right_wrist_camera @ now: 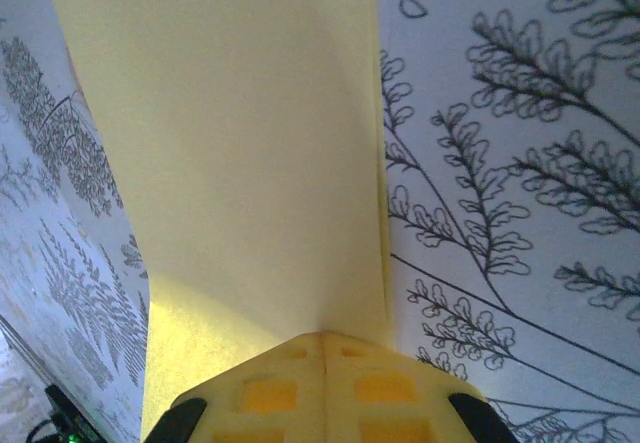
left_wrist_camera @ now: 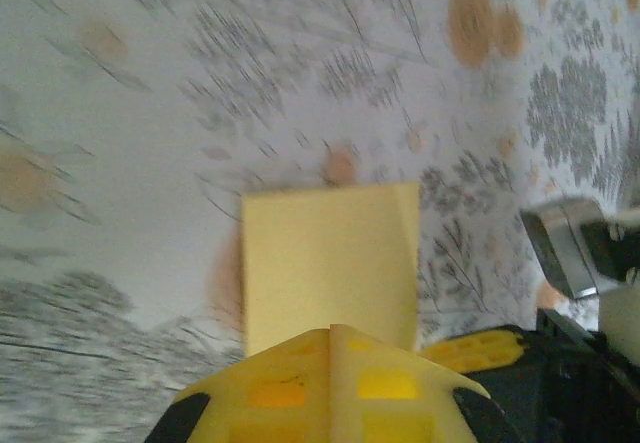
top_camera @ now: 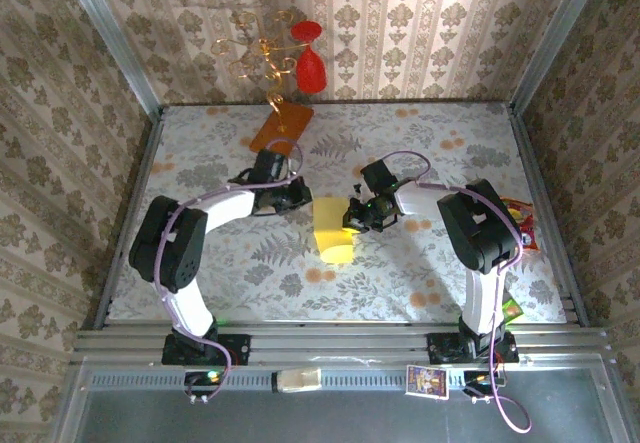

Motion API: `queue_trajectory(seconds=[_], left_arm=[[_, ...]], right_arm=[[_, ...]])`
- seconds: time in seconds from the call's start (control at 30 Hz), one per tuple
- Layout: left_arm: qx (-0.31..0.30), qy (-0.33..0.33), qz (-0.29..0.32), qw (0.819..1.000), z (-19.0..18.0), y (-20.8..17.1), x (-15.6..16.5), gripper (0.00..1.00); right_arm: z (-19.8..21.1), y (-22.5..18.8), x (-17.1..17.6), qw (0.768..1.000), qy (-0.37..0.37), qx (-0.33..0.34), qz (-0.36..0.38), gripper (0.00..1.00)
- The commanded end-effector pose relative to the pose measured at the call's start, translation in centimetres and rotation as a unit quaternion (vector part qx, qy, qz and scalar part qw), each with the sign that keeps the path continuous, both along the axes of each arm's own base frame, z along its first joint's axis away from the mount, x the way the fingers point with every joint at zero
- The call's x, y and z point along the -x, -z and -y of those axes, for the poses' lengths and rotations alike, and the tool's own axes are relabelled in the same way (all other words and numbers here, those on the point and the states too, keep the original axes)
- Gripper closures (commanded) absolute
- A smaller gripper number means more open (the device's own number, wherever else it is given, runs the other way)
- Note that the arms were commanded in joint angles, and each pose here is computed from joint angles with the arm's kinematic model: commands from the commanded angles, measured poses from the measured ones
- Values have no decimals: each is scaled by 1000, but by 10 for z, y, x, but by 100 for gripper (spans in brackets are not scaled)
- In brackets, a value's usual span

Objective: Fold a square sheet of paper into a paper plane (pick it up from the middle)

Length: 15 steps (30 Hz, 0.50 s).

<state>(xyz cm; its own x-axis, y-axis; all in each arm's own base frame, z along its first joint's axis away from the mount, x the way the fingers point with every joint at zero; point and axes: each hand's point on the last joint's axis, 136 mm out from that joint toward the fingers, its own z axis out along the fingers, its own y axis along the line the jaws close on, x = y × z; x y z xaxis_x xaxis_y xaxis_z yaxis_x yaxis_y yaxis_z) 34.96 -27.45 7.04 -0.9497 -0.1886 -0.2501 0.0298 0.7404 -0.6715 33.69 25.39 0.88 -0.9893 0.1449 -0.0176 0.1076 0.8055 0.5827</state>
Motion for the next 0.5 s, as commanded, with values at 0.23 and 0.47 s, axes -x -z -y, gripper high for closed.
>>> queue_trajectory(seconds=[0.23, 0.47], left_arm=[[76, -21, -89, 993, 46, 28, 32, 100], [56, -36, -129, 989, 34, 49, 51, 100]], right_arm=[[77, 74, 40, 977, 62, 187, -82, 95], [78, 76, 40, 977, 62, 188, -81, 95]])
